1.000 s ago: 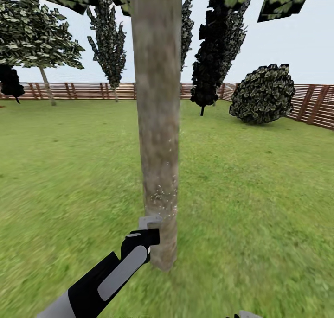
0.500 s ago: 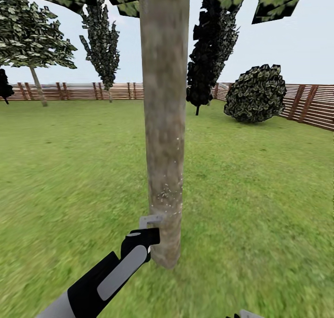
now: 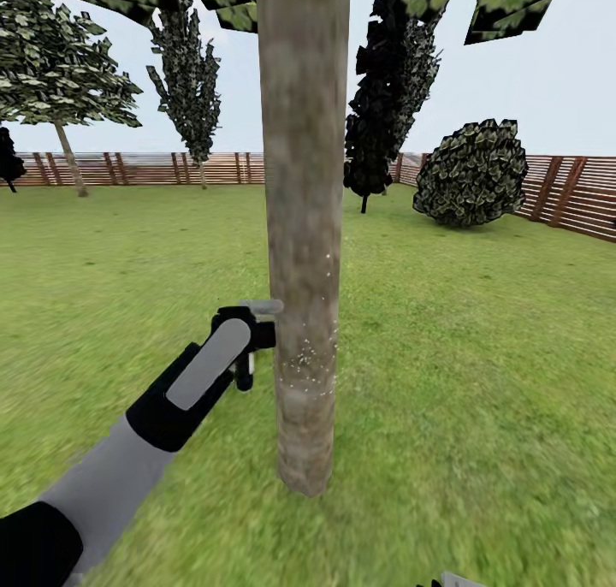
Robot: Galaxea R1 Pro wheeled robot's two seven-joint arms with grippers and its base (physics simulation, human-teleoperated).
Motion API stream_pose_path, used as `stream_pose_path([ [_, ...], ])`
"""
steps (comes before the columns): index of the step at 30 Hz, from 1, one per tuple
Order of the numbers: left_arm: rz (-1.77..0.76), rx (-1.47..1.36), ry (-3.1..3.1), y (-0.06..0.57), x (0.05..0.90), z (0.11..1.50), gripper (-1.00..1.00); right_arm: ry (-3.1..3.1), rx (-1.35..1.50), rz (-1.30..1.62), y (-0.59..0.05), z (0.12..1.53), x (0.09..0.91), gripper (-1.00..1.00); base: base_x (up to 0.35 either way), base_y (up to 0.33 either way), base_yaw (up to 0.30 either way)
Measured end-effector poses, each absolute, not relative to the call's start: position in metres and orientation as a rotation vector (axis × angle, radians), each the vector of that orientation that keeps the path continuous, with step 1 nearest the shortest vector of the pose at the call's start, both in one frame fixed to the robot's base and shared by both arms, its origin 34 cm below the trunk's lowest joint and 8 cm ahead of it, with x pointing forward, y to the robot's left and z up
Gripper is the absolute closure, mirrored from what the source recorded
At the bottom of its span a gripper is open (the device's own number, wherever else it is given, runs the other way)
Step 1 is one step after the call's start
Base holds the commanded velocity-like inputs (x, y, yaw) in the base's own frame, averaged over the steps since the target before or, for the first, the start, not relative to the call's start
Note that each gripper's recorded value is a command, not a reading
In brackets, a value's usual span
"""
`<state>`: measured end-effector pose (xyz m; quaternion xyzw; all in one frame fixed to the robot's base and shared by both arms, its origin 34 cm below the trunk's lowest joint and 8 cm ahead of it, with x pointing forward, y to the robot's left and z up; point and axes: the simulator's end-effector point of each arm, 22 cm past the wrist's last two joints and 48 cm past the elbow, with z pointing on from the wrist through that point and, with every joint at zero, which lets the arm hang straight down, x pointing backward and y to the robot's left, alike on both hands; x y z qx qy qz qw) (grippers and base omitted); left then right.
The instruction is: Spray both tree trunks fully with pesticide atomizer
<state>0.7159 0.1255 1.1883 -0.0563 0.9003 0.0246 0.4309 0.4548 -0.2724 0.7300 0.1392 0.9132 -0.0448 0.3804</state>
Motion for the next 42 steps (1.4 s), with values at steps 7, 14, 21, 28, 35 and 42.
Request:
stream_pose_path([
  [7,-0.047,-0.107,2.181,0.076,0.729,1.293,1.0,2.339,0.355,-0.114,-0.272,0.728,0.452,1.0,0.0,0.0,0.0],
  [14,-0.14,-0.051,2.161,0.032,0.72,1.325,1.0,2.341,0.354,-0.114,-0.271,0.727,0.452,1.0,0.0,0.0,0.0],
  [21,-0.122,0.0,2.224,0.02,0.708,1.28,1.0,2.341,0.35,-0.115,-0.271,0.727,0.452,1.0,0.0,0.0,0.0],
  [28,-0.064,0.103,2.357,0.007,0.674,1.187,1.0,2.34,0.346,-0.113,-0.27,0.728,0.453,1.0,0.0,0.0,0.0],
  [35,-0.129,0.161,2.429,-0.01,0.652,1.143,1.0,2.34,0.343,-0.114,-0.27,0.728,0.453,1.0,0.0,0.0,0.0],
  [42,-0.149,0.144,2.454,-0.006,0.648,1.121,1.0,2.338,0.343,-0.114,-0.27,0.728,0.453,1.0,0.0,0.0,0.0],
])
